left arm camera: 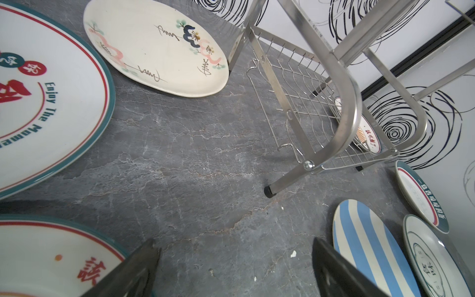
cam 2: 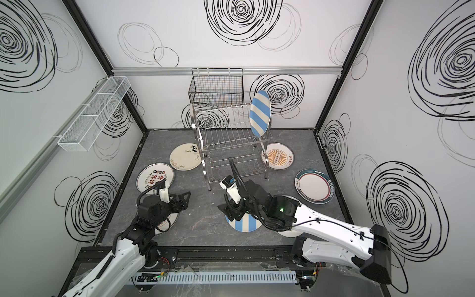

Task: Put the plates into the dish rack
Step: 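Move the right gripper back down onto the narrow-striped plate on the table, then push the narrow-striped plate toward the left gripper with the right gripper, then lower the left gripper to the plate edge while the right gripper presses the opposite edge, then squeeze the plate between both grippers, tilting it up onto its edge, then lift the plate upright with the right gripper while the left gripper withdraws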

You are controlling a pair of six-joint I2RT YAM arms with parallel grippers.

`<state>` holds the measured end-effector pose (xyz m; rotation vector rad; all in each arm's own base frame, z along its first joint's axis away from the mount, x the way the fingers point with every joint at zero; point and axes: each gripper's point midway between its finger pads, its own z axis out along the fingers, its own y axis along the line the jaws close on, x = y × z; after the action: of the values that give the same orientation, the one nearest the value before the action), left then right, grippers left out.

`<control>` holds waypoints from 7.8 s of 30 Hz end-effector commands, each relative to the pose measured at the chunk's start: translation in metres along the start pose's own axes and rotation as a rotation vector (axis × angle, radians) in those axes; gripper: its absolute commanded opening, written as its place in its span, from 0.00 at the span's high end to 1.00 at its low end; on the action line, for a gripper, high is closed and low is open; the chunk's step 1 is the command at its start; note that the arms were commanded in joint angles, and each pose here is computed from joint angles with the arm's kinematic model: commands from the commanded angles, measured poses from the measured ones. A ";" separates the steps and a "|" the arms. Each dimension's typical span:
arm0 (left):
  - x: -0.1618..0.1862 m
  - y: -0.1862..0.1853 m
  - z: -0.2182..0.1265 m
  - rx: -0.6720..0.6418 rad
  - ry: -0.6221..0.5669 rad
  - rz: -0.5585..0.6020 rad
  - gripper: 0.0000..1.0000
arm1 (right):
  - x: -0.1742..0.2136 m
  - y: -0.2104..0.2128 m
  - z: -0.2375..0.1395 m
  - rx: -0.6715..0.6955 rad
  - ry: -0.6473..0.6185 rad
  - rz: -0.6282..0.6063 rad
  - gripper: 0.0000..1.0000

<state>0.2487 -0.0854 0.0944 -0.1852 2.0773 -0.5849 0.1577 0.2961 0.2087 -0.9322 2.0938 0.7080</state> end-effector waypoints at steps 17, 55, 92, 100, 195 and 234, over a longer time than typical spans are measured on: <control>-0.005 -0.002 0.001 0.013 -0.018 0.008 0.04 | 0.118 -0.017 0.087 0.081 0.352 0.227 0.19; -0.005 -0.003 0.001 0.021 -0.019 0.010 0.04 | 0.111 0.000 0.135 0.025 0.301 0.273 0.18; 0.016 -0.025 -0.001 0.139 0.075 -0.187 0.04 | 0.120 -0.060 0.047 0.240 0.324 0.494 0.20; 0.043 -0.067 -0.014 0.205 0.154 -0.127 0.04 | 0.168 -0.091 0.017 0.315 0.331 0.640 0.21; 0.138 -0.174 0.028 0.428 0.426 0.102 0.04 | 0.122 -0.101 0.015 -0.119 -0.191 0.846 0.83; -0.004 -0.008 -0.009 -0.022 -0.039 0.035 0.04 | -0.098 -0.050 -0.116 -0.158 -0.361 0.183 1.00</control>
<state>0.2438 -0.0831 0.1040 -0.2118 2.0510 -0.4945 0.1935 0.2263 0.2980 -0.5967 1.9637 1.1426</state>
